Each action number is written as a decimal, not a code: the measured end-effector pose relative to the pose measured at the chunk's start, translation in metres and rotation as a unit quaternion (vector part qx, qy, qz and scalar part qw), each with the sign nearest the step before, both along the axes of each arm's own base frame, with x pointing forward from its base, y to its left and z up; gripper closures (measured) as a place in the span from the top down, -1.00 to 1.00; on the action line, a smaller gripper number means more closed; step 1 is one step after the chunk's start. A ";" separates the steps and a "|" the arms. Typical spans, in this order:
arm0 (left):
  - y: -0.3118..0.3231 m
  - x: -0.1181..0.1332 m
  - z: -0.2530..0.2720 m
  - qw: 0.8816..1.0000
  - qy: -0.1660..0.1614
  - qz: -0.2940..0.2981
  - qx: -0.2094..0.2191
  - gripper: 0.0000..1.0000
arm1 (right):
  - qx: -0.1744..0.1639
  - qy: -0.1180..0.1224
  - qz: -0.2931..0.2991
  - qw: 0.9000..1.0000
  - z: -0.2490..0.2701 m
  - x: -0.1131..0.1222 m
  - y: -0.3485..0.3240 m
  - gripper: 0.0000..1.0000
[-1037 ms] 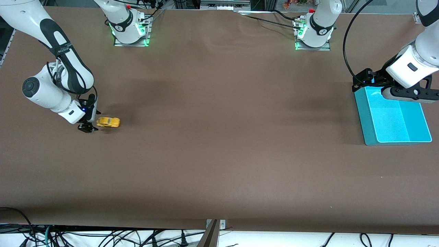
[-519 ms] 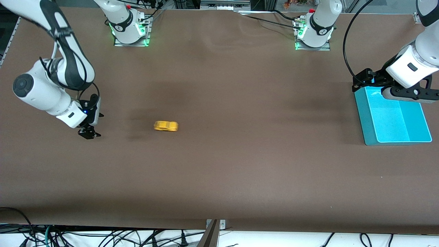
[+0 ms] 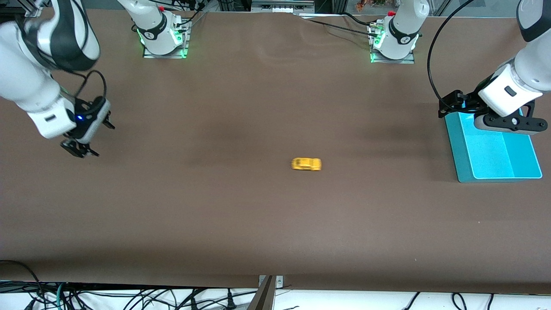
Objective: Wind and store yellow beetle car
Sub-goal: 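Return the right gripper to rest while the left gripper reaches toward the car, then lower the left gripper onto the yellow car and close on it, then lift the car with the left gripper and carry it over the cyan tray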
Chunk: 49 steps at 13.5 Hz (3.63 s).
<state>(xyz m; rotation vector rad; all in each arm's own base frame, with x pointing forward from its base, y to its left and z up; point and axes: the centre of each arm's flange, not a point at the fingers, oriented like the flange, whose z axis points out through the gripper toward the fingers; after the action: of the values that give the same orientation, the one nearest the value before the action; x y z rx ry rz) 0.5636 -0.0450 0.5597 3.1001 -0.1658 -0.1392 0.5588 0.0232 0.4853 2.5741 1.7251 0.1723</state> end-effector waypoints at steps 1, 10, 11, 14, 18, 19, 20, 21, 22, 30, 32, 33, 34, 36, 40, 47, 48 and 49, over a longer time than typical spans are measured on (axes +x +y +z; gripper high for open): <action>0.000 0.001 -0.003 1.000 0.003 -0.026 -0.002 1.00 | 0.002 0.005 -0.056 0.998 0.020 -0.007 0.004 1.00; 0.018 0.015 -0.079 0.929 0.061 -0.360 -0.062 1.00 | 0.023 0.051 -0.458 0.887 0.071 -0.036 0.016 1.00; 0.017 0.015 -0.094 0.915 0.059 -0.393 -0.067 1.00 | 0.025 0.050 -0.474 0.879 0.074 -0.037 0.012 1.00; 0.017 0.008 -0.151 0.885 0.051 -0.457 -0.076 1.00 | 0.028 0.051 -0.494 0.868 0.078 -0.040 0.000 1.00; 0.013 0.003 -0.228 0.845 -0.010 -0.532 -0.055 1.00 | 0.024 0.059 -0.498 0.865 0.076 -0.042 -0.001 1.00; 0.008 0.006 -0.246 0.837 -0.018 -0.545 -0.052 1.00 | 0.023 0.060 -0.497 0.865 0.076 -0.042 0.000 1.00; 0.001 0.011 -0.263 0.826 -0.025 -0.561 -0.049 1.00 | 0.022 0.061 -0.497 0.866 0.076 -0.043 0.000 1.00; -0.009 0.015 -0.281 0.814 -0.032 -0.578 -0.043 1.00 | 0.021 0.062 -0.496 0.866 0.076 -0.043 0.001 1.00; -0.017 0.019 -0.298 0.806 -0.041 -0.590 -0.037 1.00 | 0.021 0.063 -0.496 0.866 0.077 -0.044 0.001 1.00; -0.031 0.021 -0.378 0.775 -0.055 -0.628 -0.038 0.81 | 0.021 0.061 -0.495 0.866 0.081 -0.046 0.002 1.00; -0.035 0.021 -0.377 0.773 -0.056 -0.630 -0.039 0.37 | 0.021 0.061 -0.495 0.866 0.081 -0.046 0.002 1.00; -0.035 0.021 -0.377 0.773 -0.057 -0.631 -0.039 0.18 | 0.021 0.061 -0.495 0.866 0.081 -0.046 0.002 1.00; -0.035 0.022 -0.376 0.773 -0.057 -0.631 -0.038 -0.06 | 0.021 0.061 -0.495 0.866 0.081 -0.046 0.002 1.00; -0.033 0.026 -0.372 0.771 -0.061 -0.633 -0.036 -0.08 | 0.021 0.061 -0.495 0.866 0.081 -0.046 0.002 1.00; 0.005 0.052 -0.303 0.783 -0.018 -0.619 -0.062 -0.08 | 0.021 0.061 -0.495 0.866 0.081 -0.047 0.002 1.00; 0.253 0.037 -0.181 0.786 0.066 -0.602 -0.121 -0.08 | 0.021 0.061 -0.495 0.867 0.081 -0.047 0.003 1.00; 0.287 0.024 -0.186 0.779 0.076 -0.609 -0.125 -0.08 | 0.021 0.061 -0.495 0.867 0.081 -0.047 0.003 1.00; 0.309 0.015 -0.199 0.774 0.092 -0.613 -0.128 -0.08 | 0.021 0.061 -0.495 0.867 0.081 -0.047 0.003 1.00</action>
<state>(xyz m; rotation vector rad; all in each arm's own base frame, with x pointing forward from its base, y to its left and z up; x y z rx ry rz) 0.5789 0.2644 0.3606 2.1450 -1.9216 -0.3811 0.5122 0.0260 0.5660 3.1487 0.2246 -0.0017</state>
